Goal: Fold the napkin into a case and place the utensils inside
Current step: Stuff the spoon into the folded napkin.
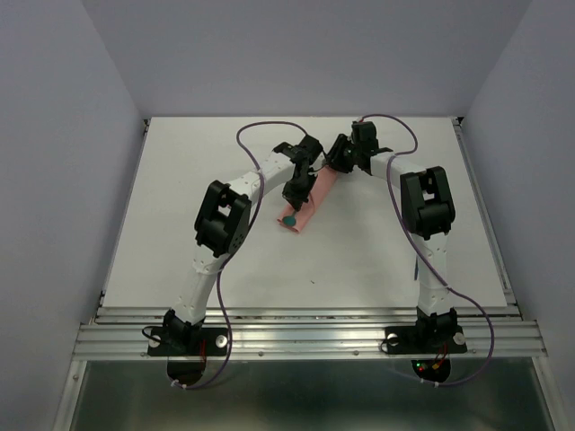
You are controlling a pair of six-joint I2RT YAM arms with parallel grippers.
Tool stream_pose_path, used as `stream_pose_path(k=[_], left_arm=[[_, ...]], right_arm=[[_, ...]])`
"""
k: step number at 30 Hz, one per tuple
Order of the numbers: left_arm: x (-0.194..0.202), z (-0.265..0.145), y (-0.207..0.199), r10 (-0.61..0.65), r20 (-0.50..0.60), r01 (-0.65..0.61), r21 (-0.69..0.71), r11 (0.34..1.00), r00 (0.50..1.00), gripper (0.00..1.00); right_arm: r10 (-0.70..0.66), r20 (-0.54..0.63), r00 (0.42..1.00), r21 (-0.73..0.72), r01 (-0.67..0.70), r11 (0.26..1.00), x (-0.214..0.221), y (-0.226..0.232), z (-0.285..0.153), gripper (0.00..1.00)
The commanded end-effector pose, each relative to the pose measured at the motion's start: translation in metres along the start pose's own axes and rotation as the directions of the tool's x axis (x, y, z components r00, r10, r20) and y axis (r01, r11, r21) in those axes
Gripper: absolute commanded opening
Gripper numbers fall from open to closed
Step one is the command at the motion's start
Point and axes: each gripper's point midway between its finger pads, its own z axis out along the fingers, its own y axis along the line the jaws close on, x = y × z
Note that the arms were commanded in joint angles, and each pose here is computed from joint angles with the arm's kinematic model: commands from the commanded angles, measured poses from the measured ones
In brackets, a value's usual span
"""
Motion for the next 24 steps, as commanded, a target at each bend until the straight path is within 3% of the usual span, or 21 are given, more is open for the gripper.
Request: stream_pose_path(k=[1, 24], left_arm=[[-0.014, -0.012, -0.008, 0.017, 0.041, -0.017, 0.020, 1.000, 0.999, 0.00], [-0.036, -0.009, 0.013, 0.088, 0.107, -0.076, -0.107, 0.991, 0.990, 0.00]], right_arm=[[-0.009, -0.050, 0.999, 0.014, 0.009, 1.000, 0.018, 0.001, -0.006, 0.45], [-0.034, -0.086, 0.996, -0.029, 0.032, 0.999, 0.030, 0.014, -0.008, 0.45]])
